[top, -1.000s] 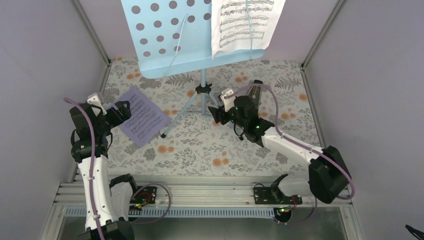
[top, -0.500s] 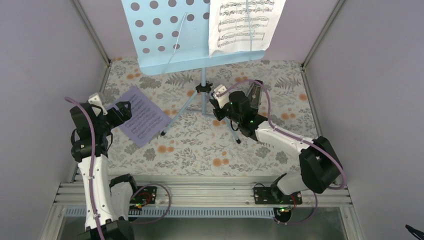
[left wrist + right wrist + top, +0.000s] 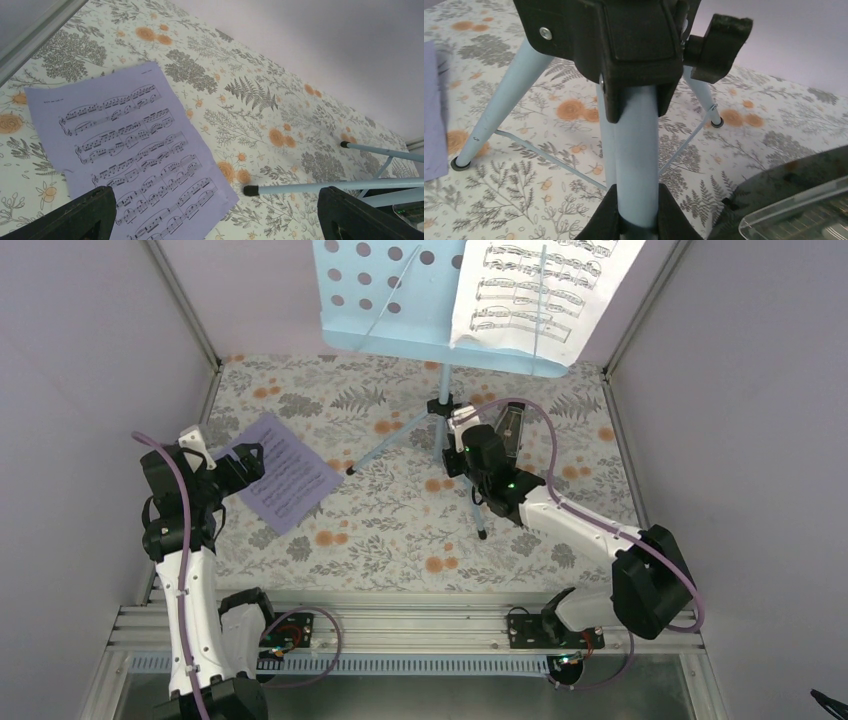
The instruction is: Pack up the instrument practice props
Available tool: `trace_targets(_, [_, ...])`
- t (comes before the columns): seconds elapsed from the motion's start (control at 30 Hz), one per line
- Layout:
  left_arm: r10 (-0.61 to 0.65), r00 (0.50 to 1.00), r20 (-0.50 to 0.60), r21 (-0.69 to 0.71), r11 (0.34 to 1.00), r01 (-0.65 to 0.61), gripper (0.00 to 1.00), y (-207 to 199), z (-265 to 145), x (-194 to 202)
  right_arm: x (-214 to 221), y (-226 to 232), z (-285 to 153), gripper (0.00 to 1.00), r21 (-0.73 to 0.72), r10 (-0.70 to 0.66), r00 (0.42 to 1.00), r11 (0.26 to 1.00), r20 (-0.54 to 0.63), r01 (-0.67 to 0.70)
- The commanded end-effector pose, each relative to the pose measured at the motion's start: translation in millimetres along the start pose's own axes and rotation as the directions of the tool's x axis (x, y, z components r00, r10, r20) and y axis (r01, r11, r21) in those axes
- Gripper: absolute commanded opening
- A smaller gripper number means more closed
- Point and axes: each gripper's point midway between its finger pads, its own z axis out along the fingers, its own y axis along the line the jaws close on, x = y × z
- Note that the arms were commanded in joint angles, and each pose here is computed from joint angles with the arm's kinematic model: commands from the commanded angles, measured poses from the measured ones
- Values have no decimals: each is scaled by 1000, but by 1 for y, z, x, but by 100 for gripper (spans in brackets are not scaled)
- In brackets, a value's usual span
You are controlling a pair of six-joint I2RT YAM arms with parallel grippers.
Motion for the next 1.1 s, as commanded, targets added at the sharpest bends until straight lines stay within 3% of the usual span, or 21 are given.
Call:
trace_targets(0.0, [24, 1000, 13, 29, 999, -24, 100, -8, -4, -5, -4, -19, -2, 4, 121, 158, 987, 980, 18, -160])
trace_targets(0.13, [15, 999, 46, 59, 998, -17, 100, -21, -14, -21, -3, -6, 4, 7, 70, 204, 979, 976, 0, -204])
trace_targets(0.23, [-6, 991, 131, 78, 997, -4, 100, -40, -33, -57, -7, 1, 1, 38, 22, 231, 973, 973, 5, -231])
trace_targets(0.37, [12, 959, 283, 68, 997, -32, 100, -67, -76, -112, -22, -2, -20, 70, -7, 236, 971, 972, 45, -236])
trace_targets(0.5, [91, 911, 402, 166, 971, -170, 97, -117, -125, -149, -30, 5, -47, 94, -103, 182, 981, 979, 60, -176])
trace_targets(0.73, [133, 932, 336, 434, 857, -279, 88, -185, -142, -153, -35, 57, -97, 98, -447, 96, 995, 890, -15, -92])
trace_targets(0.93, [166, 944, 286, 525, 797, -299, 83, -214, -130, -148, -99, 87, -179, 97, -704, 125, 984, 710, 127, 1])
trace_targets(1.07, [219, 949, 228, 585, 748, -313, 82, -253, -112, -131, -151, 78, -215, 98, -703, 168, 957, 709, 238, 50])
